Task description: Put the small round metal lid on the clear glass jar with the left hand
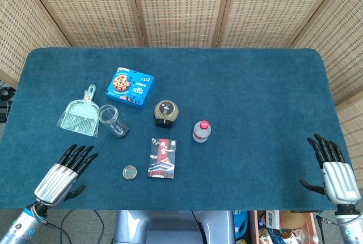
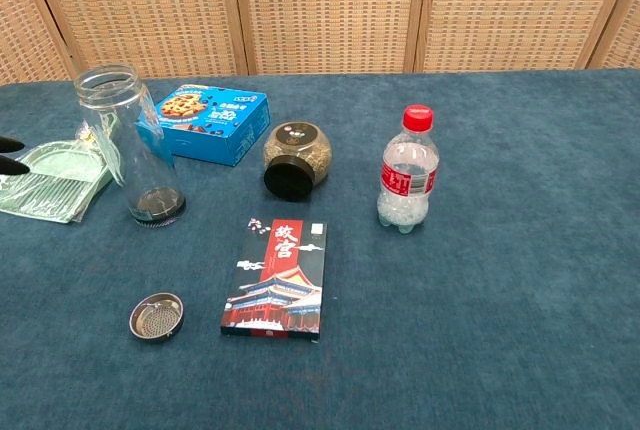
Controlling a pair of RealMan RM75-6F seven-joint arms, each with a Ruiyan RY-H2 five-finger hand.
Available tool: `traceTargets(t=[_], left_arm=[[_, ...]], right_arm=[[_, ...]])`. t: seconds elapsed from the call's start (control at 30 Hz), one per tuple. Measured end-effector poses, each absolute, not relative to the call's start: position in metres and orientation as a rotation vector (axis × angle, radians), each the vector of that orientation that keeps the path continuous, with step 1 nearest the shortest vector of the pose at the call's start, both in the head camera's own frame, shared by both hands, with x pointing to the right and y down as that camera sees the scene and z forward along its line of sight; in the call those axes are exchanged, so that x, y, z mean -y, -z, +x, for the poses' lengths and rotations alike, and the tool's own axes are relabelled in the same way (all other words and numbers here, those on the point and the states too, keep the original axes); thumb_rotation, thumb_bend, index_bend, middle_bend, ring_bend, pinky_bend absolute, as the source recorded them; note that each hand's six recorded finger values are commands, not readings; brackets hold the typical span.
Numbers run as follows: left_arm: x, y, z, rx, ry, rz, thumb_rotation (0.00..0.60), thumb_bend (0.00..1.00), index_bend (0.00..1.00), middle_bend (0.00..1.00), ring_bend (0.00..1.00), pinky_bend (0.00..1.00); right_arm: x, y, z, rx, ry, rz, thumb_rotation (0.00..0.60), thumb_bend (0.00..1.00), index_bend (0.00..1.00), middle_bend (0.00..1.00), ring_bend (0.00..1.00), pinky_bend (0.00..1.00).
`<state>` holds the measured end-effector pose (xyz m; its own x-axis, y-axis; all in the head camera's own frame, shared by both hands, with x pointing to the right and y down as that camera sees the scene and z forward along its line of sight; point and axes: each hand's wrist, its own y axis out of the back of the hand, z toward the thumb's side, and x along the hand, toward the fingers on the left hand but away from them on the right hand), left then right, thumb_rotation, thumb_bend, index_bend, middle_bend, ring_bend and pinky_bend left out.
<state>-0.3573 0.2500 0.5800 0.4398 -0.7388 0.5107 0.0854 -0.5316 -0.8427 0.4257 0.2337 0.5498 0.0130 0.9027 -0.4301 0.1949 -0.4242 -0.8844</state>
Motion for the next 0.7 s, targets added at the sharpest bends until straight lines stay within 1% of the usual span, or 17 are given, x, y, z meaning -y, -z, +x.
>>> traceTargets(t=[0.17,0.4,0.7], left_arm=[[-0.249,-0.586,-0.343,-0.503,1.183,-1.837,0.600,0.28,0.21,0.00,0.00,0.00],[-0.246,-0.596,-0.332,-0.481,1.184,-1.842,0.600,0.28,0.26,0.00,0.00,0.00],[-0.232,-0.617,-0.320,-0.481,1.212,-1.835,0.600,0.28,0.33,0.00,0.00,0.00]], right_arm=[[-0.233,-0.549,0.426,1.138,-1.456,-1.670,0.600,0.05,0.04,0.00,0.00,0.00],[-0.233,-0.548,0.428,1.146,-1.455,-1.670,0.600,0.05,0.04,0.00,0.00,0.00],[-0.233,-0.548,0.428,1.149,-1.453,-1.671,0.600,0.05,0.04,0.00,0.00,0.00]])
